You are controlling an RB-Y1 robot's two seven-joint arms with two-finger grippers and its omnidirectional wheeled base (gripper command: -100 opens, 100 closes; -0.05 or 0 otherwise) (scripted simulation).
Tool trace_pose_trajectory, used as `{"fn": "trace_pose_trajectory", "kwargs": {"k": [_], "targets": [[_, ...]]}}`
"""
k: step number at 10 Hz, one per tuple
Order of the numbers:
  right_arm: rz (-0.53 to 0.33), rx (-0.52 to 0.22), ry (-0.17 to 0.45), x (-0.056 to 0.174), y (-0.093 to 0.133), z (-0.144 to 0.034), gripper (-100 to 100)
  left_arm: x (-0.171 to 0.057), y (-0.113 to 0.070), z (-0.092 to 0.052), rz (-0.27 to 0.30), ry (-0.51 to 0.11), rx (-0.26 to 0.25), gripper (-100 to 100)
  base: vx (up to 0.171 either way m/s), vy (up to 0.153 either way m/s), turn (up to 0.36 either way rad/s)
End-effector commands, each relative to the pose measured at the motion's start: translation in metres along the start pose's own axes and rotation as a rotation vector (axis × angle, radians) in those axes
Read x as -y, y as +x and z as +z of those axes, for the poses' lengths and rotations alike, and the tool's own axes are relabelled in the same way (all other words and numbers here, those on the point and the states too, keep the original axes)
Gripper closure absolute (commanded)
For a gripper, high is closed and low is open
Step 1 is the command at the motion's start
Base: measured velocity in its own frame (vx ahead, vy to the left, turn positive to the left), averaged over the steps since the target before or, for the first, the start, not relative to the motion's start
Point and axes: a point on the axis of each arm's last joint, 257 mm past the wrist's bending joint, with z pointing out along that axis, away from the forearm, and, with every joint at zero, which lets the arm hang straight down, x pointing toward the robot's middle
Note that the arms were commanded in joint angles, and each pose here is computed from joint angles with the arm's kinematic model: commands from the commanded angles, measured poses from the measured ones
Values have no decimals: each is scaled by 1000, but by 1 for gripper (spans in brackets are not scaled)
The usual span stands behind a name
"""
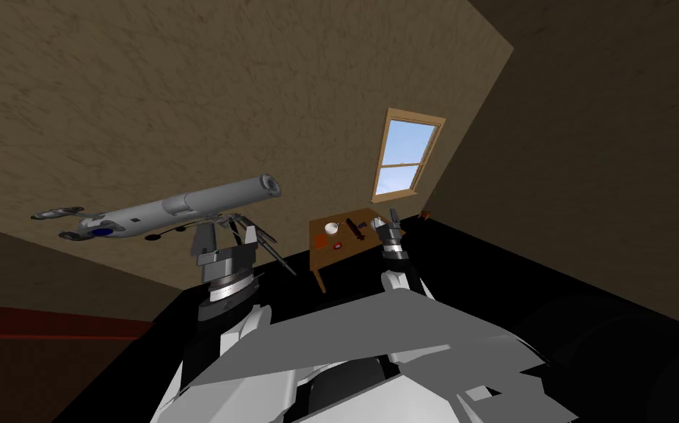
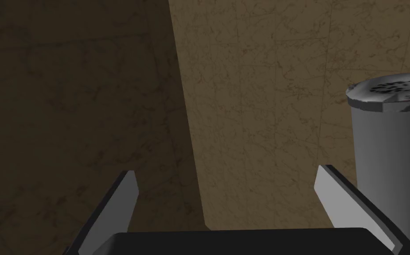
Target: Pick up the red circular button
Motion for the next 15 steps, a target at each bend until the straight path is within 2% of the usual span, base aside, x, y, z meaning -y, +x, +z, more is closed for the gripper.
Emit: {"fn": "trace_pose_trajectory", "kwargs": {"k": [1, 5, 9, 10, 12, 13, 15], "targets": [[-9, -29, 15, 6, 5, -2, -100, 0, 0, 0, 0, 0, 0, 0, 0, -18, 53], [-31, -134, 87, 38, 25, -17, -100, 0, 0, 0, 0, 0, 0, 0, 8, -81, 145], [-54, -257, 198, 87, 49, -50, -100, 0, 0, 0, 0, 0, 0, 0, 10, -125, 266], [-58, -263, 199, 87, 49, -51, -100, 0, 0, 0, 0, 0, 0, 0, -12, -100, 87], [-78, -333, 261, 114, 61, -74, -100, 0, 0, 0, 0, 0, 0, 0, -22, -91, 244], [-82, -337, 267, 116, 60, -76, -100, 0, 0, 0, 0, 0, 0, 0, -12, -95, 129], [-110, -408, 335, 143, 68, -105, -100, 0, 0, 0, 0, 0, 0, 0, 3, -109, 318]]}}
